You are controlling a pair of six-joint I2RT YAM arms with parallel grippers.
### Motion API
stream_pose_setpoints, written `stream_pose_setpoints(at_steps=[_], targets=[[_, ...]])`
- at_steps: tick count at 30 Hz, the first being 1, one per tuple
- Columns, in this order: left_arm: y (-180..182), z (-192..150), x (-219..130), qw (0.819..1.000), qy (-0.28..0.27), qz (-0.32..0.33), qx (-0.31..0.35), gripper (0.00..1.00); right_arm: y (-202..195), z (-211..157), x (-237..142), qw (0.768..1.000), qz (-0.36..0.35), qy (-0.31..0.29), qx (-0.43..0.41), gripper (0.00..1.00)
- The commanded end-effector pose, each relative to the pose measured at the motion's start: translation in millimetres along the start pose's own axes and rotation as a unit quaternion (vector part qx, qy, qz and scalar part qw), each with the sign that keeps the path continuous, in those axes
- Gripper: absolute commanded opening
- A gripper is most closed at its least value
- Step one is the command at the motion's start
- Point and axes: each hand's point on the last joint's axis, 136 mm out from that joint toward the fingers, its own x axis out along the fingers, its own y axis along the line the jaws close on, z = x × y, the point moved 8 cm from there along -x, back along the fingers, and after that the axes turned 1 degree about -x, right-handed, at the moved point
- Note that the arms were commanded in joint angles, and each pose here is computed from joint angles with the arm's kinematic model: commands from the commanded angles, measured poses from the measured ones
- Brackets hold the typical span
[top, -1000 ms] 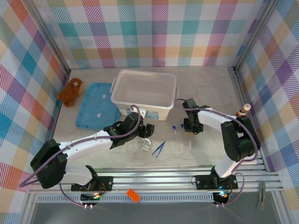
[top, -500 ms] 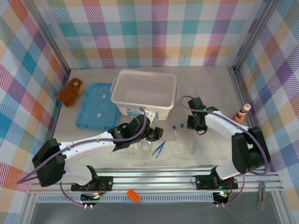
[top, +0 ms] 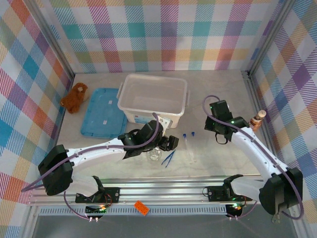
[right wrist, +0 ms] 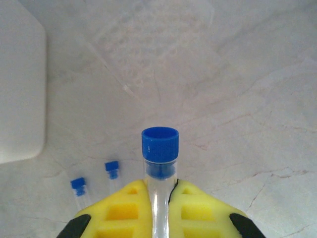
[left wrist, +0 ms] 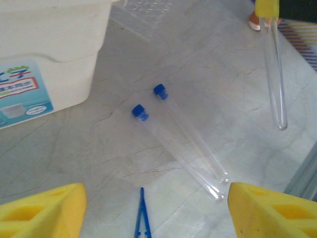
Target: Organize the chemistry lab equipment
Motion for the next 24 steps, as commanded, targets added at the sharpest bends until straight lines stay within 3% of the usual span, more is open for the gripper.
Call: stream_pose_setpoints(at_steps=[1, 16, 24], targets=[[-19, 12, 0, 0.998, -0.017, -0.054, -0.018, 0.75, 0, 14, -25, 0.999, 0.01, -0.028, 0.014, 0.09], [-48, 26, 12, 0.981, -0.029, -0.177, -0.077, 0.74, 8, 21, -71, 0.984, 0.139, -0.087, 0.069, 0.09], [-61, 34, 22, 0.967, -0.033, -0.228, -0.105, 0.72, 24, 17, -81, 0.971, 0.214, -0.076, 0.079, 0.1]])
